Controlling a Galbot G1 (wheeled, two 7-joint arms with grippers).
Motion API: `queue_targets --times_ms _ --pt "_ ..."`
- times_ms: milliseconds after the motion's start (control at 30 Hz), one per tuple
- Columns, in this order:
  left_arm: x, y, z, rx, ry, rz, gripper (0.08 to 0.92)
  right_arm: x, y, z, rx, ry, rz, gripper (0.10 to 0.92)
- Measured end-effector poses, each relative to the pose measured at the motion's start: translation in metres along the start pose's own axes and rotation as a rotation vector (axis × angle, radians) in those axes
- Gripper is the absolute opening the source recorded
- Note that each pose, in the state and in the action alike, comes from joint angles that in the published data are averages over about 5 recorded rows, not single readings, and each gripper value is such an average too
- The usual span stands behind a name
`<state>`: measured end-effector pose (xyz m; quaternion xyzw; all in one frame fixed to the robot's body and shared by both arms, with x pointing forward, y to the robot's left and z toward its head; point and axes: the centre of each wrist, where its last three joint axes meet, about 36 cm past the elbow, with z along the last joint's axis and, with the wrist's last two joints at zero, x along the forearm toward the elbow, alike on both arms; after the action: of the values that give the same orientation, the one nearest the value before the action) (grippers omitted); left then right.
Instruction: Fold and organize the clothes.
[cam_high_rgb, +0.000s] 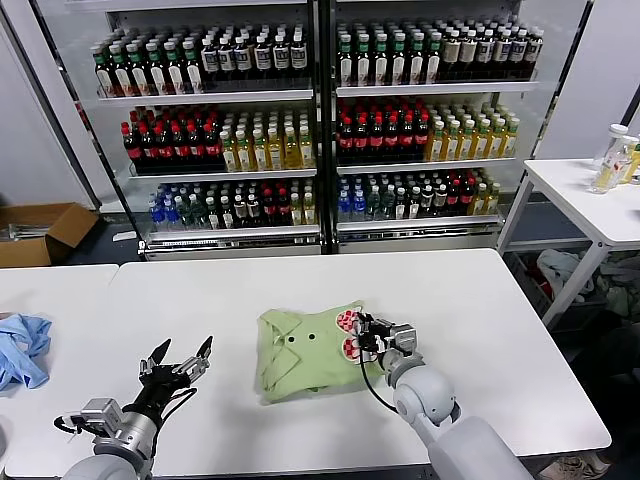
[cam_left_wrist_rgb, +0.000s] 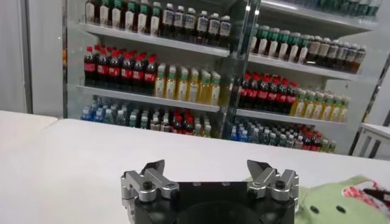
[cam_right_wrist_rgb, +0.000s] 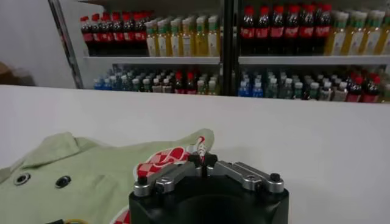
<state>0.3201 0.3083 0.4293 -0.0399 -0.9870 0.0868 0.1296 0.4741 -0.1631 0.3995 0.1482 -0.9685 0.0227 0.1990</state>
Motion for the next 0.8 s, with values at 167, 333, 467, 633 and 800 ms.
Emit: queue_targets --times_ms 167,333,467,633,800 --pt "0.001 -0.001 0.002 -0.018 0.001 -0.007 0.823 0.003 -0.009 0.003 0.052 -0.023 0.034 0.258" --pt "0.004 -0.004 0.003 -0.036 -0.006 -0.012 0.822 0.017 -0.013 0.011 0.101 -0.084 0.065 0.396" --pt "0.007 -0.007 0.003 -0.053 -0.020 -0.017 0.823 0.036 -0.016 0.019 0.131 -0.157 0.097 0.517" --pt "0.012 -0.011 0.002 -0.074 -0.040 -0.021 0.823 0.067 -0.018 0.025 0.134 -0.235 0.122 0.656" --pt "0.018 -0.018 0.002 -0.085 -0.054 -0.023 0.823 0.102 -0.018 0.032 0.108 -0.270 0.135 0.789"
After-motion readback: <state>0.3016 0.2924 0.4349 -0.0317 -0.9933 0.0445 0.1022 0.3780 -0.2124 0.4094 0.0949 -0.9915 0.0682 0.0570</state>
